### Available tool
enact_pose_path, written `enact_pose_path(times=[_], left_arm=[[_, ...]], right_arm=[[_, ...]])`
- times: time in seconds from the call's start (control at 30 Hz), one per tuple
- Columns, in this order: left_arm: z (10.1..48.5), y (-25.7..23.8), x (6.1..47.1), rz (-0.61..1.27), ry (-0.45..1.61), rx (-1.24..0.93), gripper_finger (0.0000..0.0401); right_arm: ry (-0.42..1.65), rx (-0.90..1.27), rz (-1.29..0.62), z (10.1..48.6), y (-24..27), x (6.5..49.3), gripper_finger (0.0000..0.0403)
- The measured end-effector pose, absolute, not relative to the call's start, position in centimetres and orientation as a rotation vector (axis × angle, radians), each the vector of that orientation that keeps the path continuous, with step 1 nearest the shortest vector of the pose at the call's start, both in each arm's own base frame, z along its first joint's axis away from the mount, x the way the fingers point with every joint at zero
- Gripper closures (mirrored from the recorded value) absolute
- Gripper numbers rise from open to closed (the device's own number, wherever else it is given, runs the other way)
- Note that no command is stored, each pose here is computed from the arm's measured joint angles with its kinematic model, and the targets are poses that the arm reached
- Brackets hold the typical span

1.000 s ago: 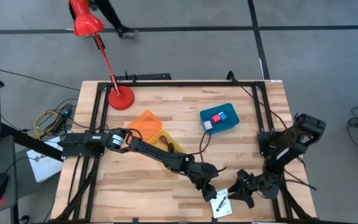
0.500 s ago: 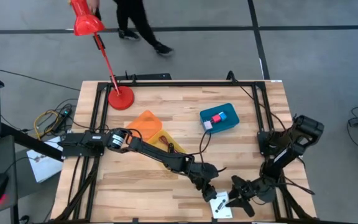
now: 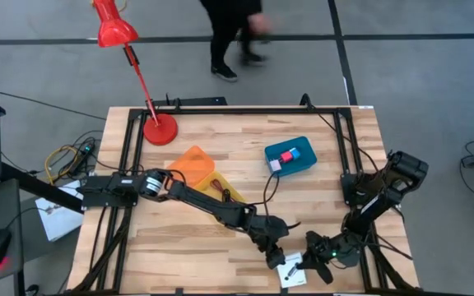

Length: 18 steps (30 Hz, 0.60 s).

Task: Pick and place items into bin
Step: Put the card reader box into the orange bin

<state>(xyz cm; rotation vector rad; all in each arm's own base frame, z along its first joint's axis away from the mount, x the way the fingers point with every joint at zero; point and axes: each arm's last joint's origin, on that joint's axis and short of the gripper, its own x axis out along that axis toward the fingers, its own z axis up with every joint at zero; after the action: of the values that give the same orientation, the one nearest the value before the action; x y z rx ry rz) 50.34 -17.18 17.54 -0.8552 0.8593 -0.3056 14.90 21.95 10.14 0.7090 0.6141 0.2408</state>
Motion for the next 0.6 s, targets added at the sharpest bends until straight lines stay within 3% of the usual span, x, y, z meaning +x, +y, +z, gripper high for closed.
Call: enact_pose_path(times=[0.2, 0.37, 0.6], left_arm=[[19.6, -17.0, 49.8, -0.346, 0.828, -0.776, 0.0232], [24.7, -16.4, 48.2, -0.399, 0.759, -0.642, 0.0232], [31.0, -14.9, 43.6, -0.191, 0.731, -0.348, 0.0232]], right_arm=[[0.597, 0.701, 0.229, 10.1, 21.9, 15.0, 0.0376], [0.53, 0.687, 0.208, 10.5, 21.9, 15.2, 0.0377], [0.299, 0.659, 0.183, 12.5, 20.7, 17.6, 0.0376]])
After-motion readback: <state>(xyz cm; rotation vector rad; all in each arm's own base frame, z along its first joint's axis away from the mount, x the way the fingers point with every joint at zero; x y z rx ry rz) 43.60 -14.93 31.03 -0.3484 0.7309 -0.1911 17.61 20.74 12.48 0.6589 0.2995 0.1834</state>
